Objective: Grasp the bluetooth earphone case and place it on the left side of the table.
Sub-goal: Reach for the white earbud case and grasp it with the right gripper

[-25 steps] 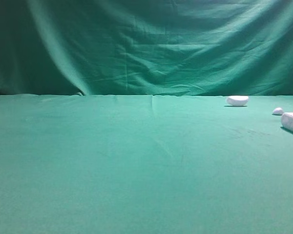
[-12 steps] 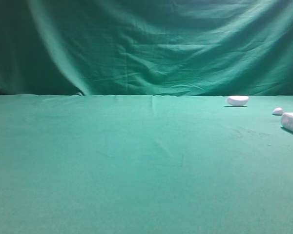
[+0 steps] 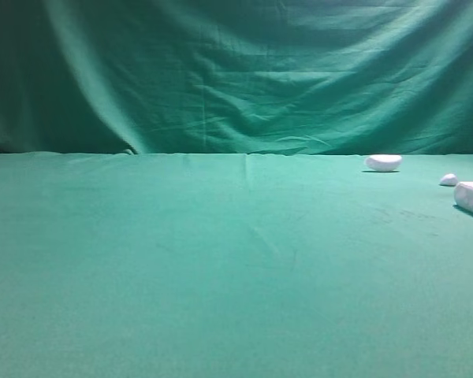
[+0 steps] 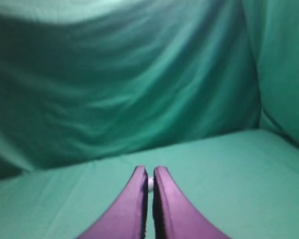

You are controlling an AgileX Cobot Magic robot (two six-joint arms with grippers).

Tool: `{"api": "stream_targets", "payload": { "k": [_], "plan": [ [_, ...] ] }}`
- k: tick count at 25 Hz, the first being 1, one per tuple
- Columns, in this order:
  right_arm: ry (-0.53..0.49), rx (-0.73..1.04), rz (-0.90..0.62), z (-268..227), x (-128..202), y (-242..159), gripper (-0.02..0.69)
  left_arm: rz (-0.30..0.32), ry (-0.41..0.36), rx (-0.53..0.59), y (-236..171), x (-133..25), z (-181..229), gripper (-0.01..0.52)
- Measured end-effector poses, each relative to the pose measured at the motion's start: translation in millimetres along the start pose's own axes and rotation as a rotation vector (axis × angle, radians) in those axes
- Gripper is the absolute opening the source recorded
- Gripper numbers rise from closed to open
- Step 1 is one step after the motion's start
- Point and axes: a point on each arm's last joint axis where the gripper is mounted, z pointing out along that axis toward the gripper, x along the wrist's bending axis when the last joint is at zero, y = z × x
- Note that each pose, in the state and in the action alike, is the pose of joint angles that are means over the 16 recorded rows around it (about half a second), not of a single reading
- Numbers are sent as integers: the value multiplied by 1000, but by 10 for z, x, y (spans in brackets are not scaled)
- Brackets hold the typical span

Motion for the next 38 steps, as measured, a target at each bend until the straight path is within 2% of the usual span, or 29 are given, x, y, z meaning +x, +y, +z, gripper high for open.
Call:
{"api": "stream_targets", "payload": {
  "k": [3,7,15,24,28,38],
  "plan": [
    [5,-10,35,11,21,183,0,0,0,0,0,0,0,0],
    [16,85,35,65,58,380,0,0,0,0,0,0,0,0],
    [64,488,-63,380,135,610,0,0,0,0,0,0,0,0],
    [163,876,-180,1003,237,521,24,0,0,0,0,0,0,0],
    [183,992,-192,1333,304,408,116,0,0,0,0,0,0,0],
    [175,1192,-197,2090,383,-44,476,0,0,0,0,0,0,0]
  ]
}}
